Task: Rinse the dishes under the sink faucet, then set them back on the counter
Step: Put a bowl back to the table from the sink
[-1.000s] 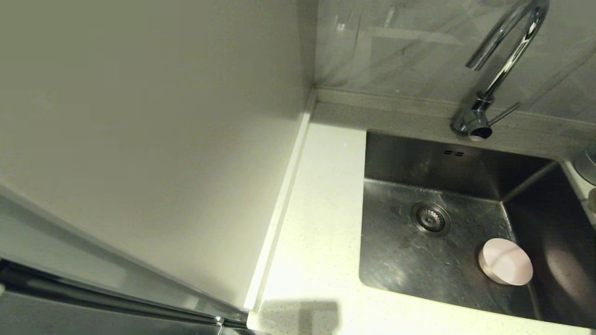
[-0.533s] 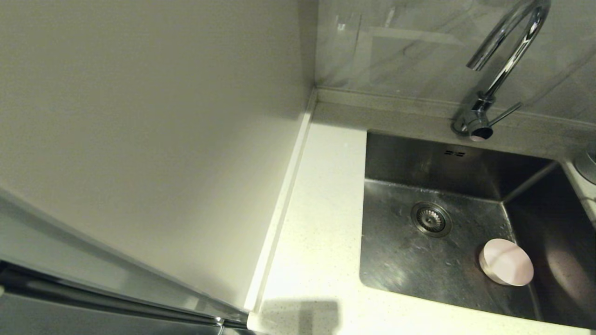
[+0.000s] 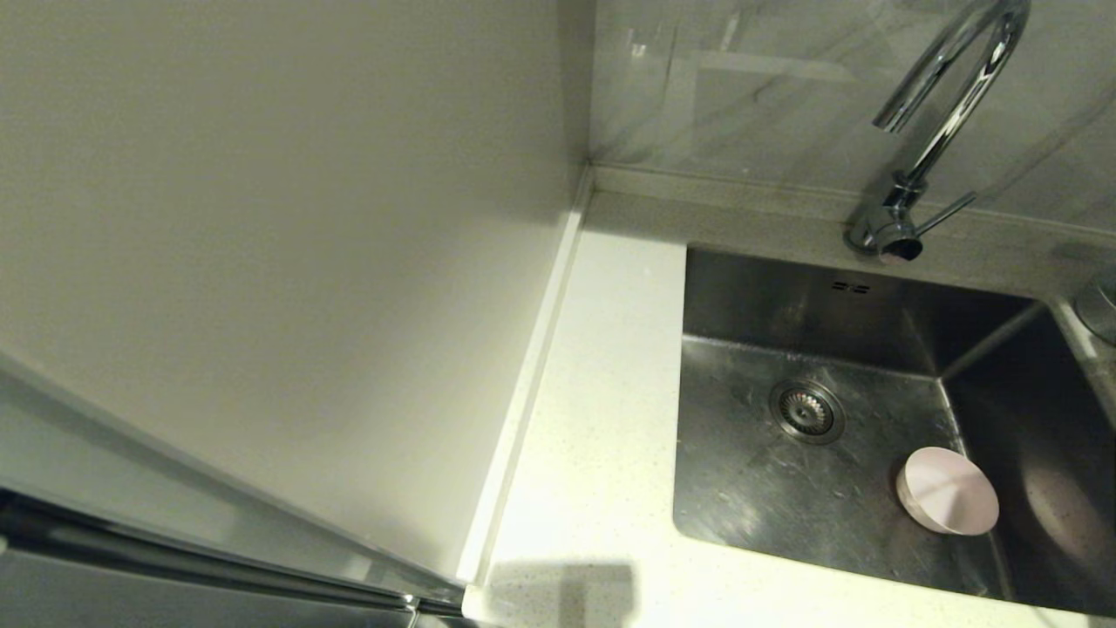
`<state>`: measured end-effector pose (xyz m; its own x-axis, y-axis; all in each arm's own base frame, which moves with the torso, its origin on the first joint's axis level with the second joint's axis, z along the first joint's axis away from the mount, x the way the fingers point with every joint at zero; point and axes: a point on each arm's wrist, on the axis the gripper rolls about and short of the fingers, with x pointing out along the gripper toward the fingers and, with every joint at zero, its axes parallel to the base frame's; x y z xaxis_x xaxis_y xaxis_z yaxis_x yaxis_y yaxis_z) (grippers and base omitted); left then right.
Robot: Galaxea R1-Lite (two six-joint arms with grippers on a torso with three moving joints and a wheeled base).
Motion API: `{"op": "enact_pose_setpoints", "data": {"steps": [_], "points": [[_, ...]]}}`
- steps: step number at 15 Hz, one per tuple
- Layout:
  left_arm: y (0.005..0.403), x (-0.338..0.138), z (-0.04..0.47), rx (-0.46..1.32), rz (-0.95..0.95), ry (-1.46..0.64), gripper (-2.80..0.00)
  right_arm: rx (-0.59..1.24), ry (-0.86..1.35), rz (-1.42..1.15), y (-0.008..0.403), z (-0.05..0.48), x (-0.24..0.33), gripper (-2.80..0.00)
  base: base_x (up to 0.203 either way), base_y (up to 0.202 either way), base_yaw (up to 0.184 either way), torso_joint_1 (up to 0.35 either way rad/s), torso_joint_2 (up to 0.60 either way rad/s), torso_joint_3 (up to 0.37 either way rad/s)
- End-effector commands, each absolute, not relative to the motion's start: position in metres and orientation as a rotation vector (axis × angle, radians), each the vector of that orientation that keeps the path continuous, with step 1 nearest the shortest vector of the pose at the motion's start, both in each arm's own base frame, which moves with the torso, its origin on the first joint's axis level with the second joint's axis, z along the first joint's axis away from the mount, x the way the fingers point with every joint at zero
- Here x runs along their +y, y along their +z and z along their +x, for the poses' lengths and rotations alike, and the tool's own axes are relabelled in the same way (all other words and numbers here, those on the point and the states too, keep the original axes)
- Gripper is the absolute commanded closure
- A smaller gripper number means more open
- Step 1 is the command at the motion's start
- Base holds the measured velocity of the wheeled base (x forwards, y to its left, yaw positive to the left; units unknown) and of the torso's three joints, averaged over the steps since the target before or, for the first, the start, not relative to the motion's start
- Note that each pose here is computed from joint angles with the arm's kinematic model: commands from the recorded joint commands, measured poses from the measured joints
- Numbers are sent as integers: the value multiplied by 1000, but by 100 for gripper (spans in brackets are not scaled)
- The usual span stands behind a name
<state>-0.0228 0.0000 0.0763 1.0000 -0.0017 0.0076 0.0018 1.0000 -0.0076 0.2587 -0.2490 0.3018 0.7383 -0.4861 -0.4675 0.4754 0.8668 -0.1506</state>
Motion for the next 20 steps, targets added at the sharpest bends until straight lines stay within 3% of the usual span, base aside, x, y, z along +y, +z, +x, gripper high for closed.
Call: {"op": "enact_pose_setpoints", "data": {"steps": [1,9,14,20], "points": [[75,0,-23,-5,-8,-2,0,514,-444,-45,313,241,-201,-280,0,0,0,0,0,0],[75,0,-23,-5,-8,-2,0,775,-195,-98,244,234,-92,-280,0,0,0,0,0,0],[75,0,-23,-5,-8,-2,0,1016,-173,-151,187,242,-92,-280,0,0,0,0,0,0],[75,0,-23,-5,-8,-2,0,1140,-180,-184,145,279,-79,-280,0,0,0,0,0,0]]}}
